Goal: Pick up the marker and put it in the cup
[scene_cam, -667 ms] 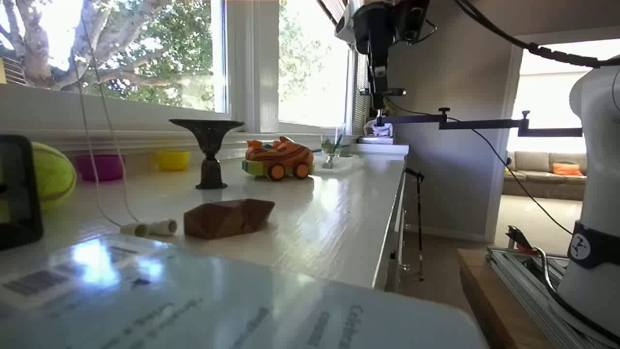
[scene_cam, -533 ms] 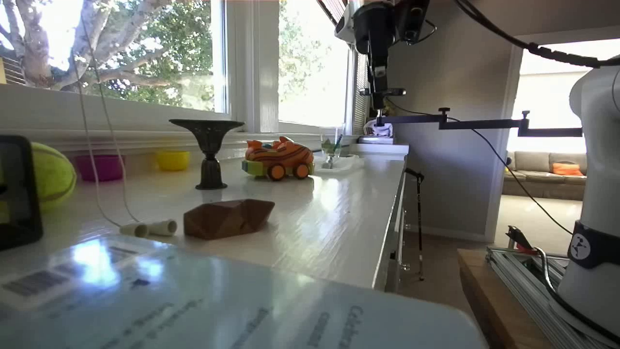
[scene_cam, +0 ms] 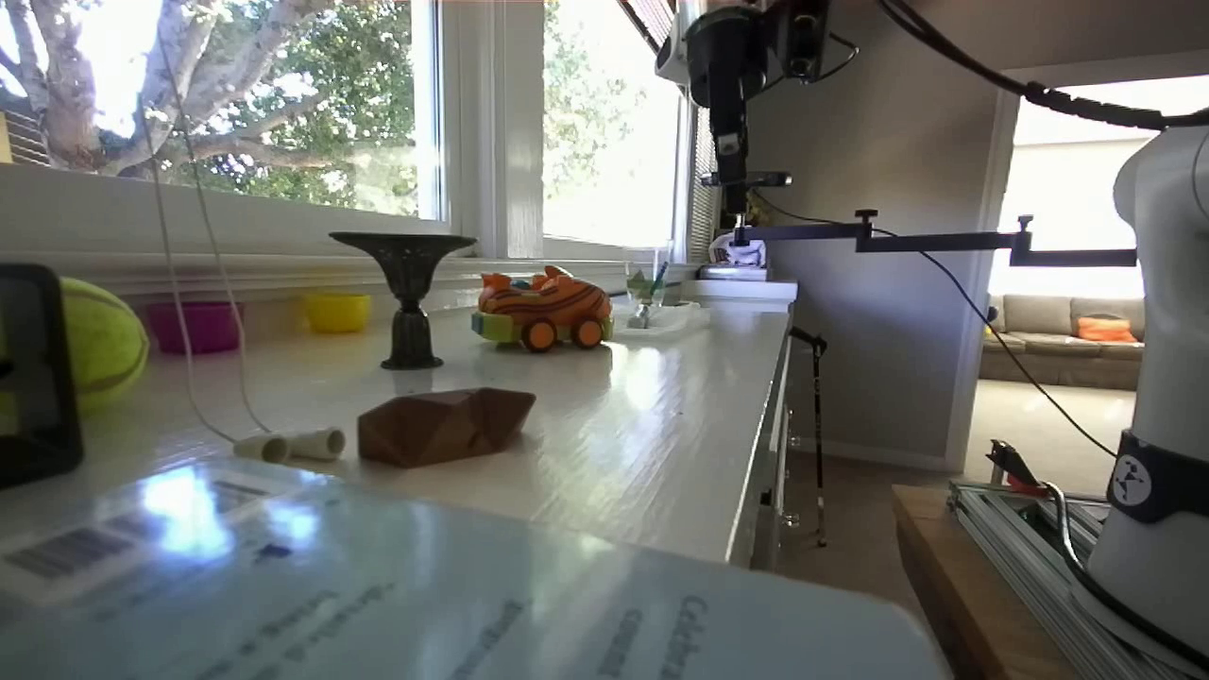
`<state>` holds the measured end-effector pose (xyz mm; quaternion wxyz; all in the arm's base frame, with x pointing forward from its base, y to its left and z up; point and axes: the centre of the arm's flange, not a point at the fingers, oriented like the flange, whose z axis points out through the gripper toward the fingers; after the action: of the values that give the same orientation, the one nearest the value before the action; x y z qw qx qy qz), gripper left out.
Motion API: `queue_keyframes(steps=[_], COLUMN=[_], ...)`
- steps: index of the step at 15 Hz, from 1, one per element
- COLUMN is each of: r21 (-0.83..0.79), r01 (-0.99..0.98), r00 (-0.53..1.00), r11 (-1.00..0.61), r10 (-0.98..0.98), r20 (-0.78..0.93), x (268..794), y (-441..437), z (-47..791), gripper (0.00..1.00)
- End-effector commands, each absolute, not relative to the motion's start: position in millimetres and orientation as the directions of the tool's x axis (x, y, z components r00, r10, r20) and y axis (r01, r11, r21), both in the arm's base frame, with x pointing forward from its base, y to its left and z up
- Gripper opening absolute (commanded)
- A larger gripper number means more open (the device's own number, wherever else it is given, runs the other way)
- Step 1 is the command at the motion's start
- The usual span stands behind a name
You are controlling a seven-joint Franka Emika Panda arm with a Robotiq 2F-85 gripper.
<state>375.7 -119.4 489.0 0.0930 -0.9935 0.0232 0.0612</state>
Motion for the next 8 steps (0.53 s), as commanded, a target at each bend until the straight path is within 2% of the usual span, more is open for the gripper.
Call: queue_keyframes(steps=[1, 8], r21=[-0.127, -0.067], r01=[-0.239, -0.557], r00=[0.969, 0.830], r11=[-0.963, -0.828], r10=[-0.228, -0.558], r20=[-0.094, -0.003], x=[391.7, 416.7], y=[-123.1, -144.7], z=[490.7, 458.3], gripper=[1.00, 1.00])
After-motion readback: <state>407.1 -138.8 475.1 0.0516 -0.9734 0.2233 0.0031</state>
